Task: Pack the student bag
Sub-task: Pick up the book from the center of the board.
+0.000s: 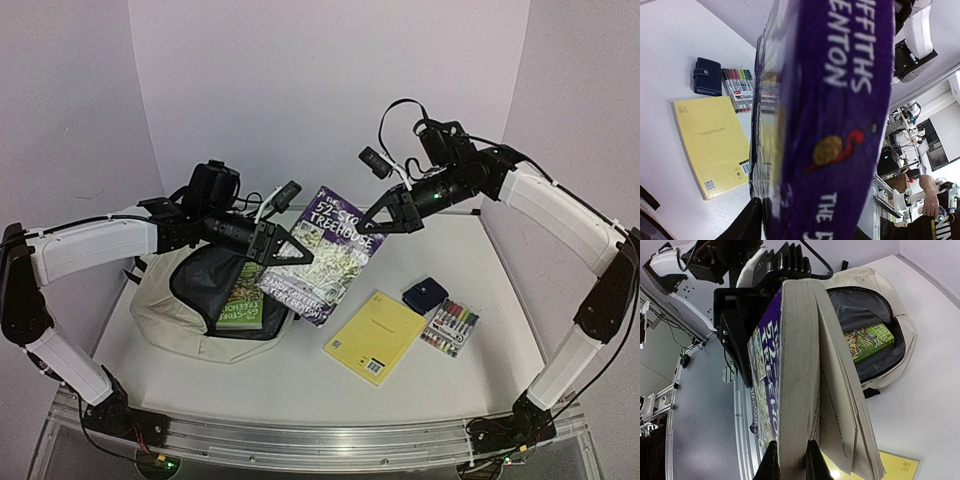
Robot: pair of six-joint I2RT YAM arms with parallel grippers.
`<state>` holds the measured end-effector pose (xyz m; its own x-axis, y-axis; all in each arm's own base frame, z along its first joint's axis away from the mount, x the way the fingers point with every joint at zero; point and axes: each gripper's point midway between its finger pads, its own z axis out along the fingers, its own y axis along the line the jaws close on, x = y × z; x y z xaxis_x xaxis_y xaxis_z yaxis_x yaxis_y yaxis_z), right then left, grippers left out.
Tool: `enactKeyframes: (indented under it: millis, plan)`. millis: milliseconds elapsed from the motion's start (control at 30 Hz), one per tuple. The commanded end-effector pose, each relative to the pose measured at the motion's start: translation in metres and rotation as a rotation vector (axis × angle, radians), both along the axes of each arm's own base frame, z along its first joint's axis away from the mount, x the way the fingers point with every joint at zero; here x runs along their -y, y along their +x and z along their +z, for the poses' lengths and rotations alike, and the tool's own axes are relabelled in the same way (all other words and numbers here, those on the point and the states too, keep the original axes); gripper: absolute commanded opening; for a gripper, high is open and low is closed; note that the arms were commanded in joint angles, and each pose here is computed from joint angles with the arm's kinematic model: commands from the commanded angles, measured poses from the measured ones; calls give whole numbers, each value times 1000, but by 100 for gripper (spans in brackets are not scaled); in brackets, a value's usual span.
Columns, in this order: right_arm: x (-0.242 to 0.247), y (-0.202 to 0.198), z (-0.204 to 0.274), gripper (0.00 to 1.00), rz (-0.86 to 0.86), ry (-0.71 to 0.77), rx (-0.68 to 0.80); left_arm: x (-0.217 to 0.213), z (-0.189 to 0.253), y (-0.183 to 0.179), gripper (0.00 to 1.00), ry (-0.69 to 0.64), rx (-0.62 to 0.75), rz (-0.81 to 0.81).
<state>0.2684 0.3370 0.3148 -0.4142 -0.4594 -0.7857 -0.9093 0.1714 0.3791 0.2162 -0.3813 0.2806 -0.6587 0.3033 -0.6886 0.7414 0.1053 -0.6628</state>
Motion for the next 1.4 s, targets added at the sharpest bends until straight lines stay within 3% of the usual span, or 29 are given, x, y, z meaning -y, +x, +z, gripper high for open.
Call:
enactKeyframes:
  millis: [0, 100, 133, 200, 300, 367, 533, 767, 1133, 1200, 1300, 1367]
  plan:
    - [-12, -17, 30, 0, 77, 90, 50, 3, 40, -13, 36, -103, 73, -43]
    - [-13, -16, 29, 0, 65, 86, 41, 5, 43, -10, 21, -108, 85, -28]
    - [-13, -12, 30, 4, 43, 79, 41, 4, 45, -9, 15, -110, 89, -15]
    - [-12, -1, 31, 31, -19, 59, 35, 2, 50, -4, 3, -117, 102, 33]
    - [-8, 16, 36, 86, -128, 62, -14, -4, 62, 8, 0, -140, 121, 141]
    - [-9, 26, 39, 97, -199, 76, -62, -9, 74, 16, 0, -194, 127, 217]
    - [2, 56, 25, 98, -352, 78, -93, -23, 100, 28, 0, -335, 111, 361]
    - [-21, 36, 23, 98, -193, 333, -369, -33, 124, 34, 0, -456, 112, 439]
    - [-51, -3, 39, 98, -16, 413, -409, -33, 131, 30, 0, -516, 76, 415]
    - [-54, -3, 42, 92, -4, 432, -425, -32, 131, 30, 0, -524, 65, 409]
    - [-57, -3, 55, 66, 17, 493, -443, -31, 129, 30, 0, -537, 42, 401]
    - [-57, -3, 60, 54, 20, 511, -456, -30, 127, 32, 0, -533, 29, 408]
